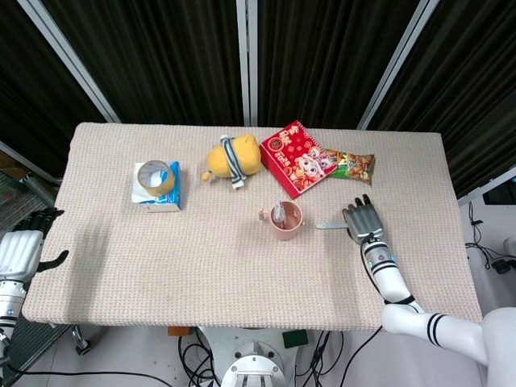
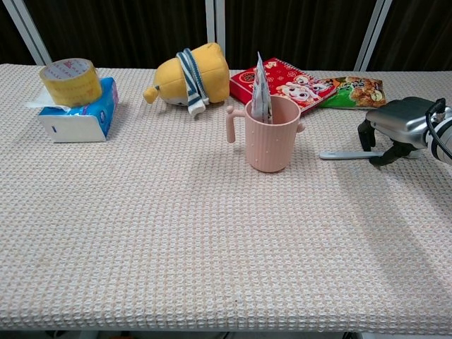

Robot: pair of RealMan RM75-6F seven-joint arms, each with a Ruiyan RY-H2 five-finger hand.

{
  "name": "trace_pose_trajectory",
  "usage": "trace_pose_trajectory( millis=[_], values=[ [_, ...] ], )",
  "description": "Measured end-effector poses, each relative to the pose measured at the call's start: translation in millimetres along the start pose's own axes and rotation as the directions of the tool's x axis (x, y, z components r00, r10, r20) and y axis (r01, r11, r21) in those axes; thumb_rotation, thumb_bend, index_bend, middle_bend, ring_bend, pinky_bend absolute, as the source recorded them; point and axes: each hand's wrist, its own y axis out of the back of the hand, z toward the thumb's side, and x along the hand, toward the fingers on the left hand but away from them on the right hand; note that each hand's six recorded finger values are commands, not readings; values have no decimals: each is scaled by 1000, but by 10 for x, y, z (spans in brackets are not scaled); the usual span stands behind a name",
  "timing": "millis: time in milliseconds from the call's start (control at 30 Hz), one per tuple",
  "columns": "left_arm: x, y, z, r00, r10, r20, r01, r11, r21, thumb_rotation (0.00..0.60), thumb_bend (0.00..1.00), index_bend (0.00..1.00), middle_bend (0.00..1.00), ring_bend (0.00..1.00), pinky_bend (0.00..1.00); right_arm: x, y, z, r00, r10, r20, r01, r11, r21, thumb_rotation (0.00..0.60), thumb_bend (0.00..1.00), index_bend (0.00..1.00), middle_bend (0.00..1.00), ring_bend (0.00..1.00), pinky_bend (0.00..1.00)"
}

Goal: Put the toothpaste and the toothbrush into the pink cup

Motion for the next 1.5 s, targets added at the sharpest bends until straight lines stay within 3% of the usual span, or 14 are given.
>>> trace_pose_trajectory(
  millis=[267,633,833,1033,1233,1367,1500],
  values=[
    [-5,-1,-12,1000,0,-2,0,1000,-2,600,203,169,130,121,253,4,12,7,1000,-6,-4,6,1000,-9,600,912,598,434,170,138],
    [-3,20,2,1000,2,1,-2,1000,0,600,203,169,130,121,254,59,182,-60,999,-47,-14,46,998,-37,600,919,620,445,180,134],
    [2,36,20,1000,4,3,-4,1000,2,600,203,169,130,121,254,163,546,-146,988,-151,-20,150,988,-37,600,919,621,448,186,127],
    [14,44,71,1000,8,13,-8,1000,2,600,202,169,130,121,254,326,1115,-254,954,-295,-55,298,953,50,600,837,628,461,195,117],
    [19,30,107,1000,4,17,-4,1000,0,600,202,169,130,121,254,428,1517,-273,914,-376,-150,405,863,303,600,802,633,464,198,91],
    [15,29,111,1000,5,18,-5,1000,-2,600,202,169,130,121,254,466,1629,-182,891,-370,-265,455,738,499,600,786,634,466,198,77],
    [8,33,102,1000,8,15,-8,1000,-4,600,202,169,130,121,254,477,1661,-70,872,-327,-363,487,634,600,600,782,634,467,198,64]
  ],
)
